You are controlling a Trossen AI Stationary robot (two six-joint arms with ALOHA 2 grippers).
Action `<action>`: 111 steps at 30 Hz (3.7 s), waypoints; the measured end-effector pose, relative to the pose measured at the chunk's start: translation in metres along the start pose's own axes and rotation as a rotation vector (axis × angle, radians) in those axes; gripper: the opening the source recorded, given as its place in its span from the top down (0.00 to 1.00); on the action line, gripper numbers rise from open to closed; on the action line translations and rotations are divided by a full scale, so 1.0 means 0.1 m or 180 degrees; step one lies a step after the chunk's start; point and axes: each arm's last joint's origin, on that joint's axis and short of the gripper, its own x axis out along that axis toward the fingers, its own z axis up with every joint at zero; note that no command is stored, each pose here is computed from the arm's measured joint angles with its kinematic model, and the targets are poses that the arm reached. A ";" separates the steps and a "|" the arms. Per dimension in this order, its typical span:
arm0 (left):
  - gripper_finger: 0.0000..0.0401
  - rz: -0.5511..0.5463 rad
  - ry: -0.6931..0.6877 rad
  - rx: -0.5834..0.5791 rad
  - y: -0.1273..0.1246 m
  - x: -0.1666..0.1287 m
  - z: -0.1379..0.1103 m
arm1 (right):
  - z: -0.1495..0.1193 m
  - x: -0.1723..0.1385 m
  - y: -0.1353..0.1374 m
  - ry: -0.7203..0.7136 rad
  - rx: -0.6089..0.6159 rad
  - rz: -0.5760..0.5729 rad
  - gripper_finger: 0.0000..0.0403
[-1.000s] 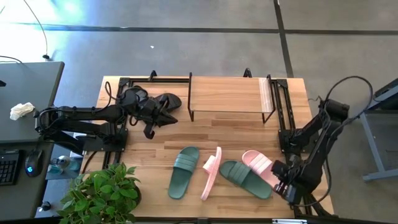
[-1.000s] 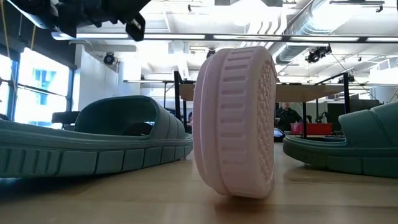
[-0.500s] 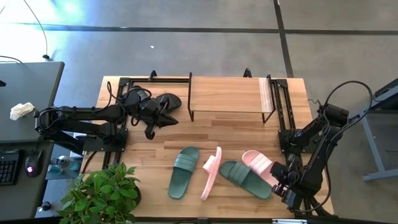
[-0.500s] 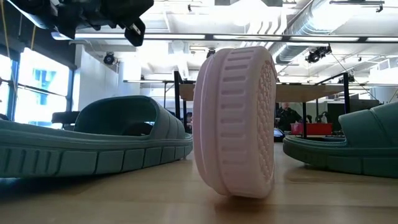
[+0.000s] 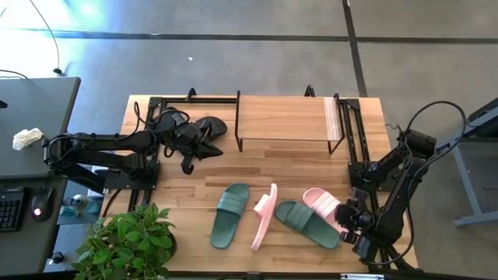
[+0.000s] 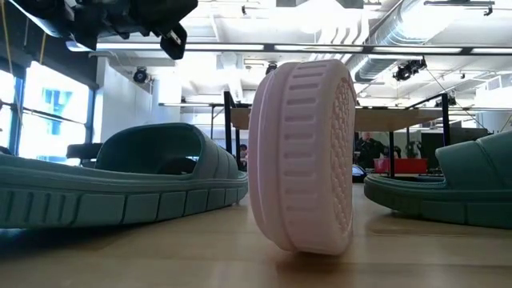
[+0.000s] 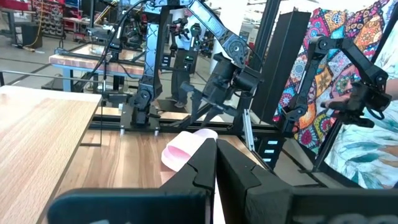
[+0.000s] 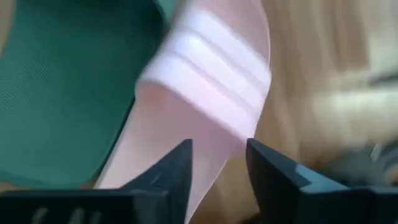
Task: Pick and place slides into the shelf
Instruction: Put the right pink slide under the shelf
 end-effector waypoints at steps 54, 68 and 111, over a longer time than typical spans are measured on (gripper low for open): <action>1.00 0.0004 0.0023 -0.0038 0.00 0.00 -0.01 | 0.35 0.46 0.24 0.0128 -0.0509 -0.0838 0.99; 1.00 0.0004 0.0023 -0.0038 0.00 0.00 -0.01 | 0.79 0.20 0.00 0.0083 -0.0041 -0.1203 1.00; 1.00 0.0014 0.0074 -0.0058 0.00 0.00 -0.03 | 1.22 1.80 -1.50 0.0806 0.0560 -0.2294 1.00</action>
